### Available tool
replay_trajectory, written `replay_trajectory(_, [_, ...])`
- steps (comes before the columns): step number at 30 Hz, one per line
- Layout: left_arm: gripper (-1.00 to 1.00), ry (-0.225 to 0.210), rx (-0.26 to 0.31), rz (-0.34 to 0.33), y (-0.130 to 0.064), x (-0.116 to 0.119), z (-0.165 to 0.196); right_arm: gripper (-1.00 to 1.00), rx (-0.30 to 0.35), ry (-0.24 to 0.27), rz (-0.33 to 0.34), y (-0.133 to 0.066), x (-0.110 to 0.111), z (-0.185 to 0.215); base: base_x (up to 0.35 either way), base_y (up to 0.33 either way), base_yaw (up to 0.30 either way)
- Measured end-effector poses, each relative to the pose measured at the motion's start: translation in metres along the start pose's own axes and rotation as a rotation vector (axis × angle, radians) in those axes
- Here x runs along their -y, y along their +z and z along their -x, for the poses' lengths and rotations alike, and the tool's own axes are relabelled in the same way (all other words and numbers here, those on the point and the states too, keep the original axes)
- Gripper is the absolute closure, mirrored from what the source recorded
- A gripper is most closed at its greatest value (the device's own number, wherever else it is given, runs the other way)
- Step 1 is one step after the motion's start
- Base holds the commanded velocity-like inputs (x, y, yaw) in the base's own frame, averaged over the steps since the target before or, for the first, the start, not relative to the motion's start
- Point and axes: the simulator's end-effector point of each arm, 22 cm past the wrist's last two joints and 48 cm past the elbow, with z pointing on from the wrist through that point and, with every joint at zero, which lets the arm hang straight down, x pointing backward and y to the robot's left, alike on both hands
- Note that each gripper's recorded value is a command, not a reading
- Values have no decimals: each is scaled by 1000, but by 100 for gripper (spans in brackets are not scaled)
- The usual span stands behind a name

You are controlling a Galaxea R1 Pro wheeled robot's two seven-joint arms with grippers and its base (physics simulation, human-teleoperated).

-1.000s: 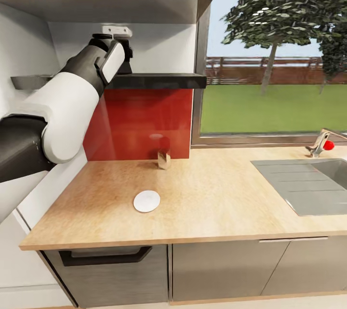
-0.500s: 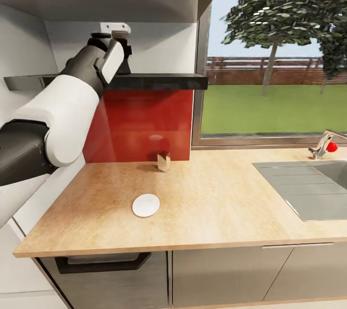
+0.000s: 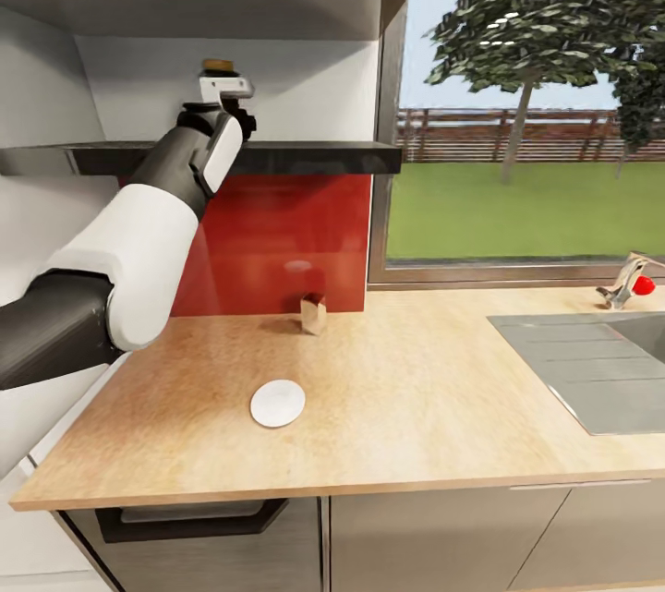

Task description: Set up a coffee station on the kitchen countertop: keep the coffee maker on the countertop, move the bottle of coffee from the kitchen shelf to the counter next to the coffee maker, place a paper coffee filter on top of the coffee maker, put the saucer next to the coffee maker with the coffee cup on the saucer, and place the electric kettle next to the coffee maker.

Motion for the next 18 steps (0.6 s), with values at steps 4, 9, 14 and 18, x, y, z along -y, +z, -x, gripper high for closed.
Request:
replay_trajectory(4, [-100, -12, 24, -2, -4, -1, 13, -100, 0, 0, 0, 0, 0, 0, 227, 0, 0])
replay_trajectory(9, [-100, -16, 39, 1, -6, -2, 20, -100, 0, 0, -1, 0, 1, 0, 170, 0, 0])
replay_trajectory(14, [-100, -16, 43, 4, -6, -3, 21, -100, 0, 0, -1, 0, 1, 0, 18, 0, 0])
replay_trajectory(18, [-100, -19, 44, 5, -6, -3, 21, -100, 0, 0, -1, 0, 1, 0, 67, 0, 0])
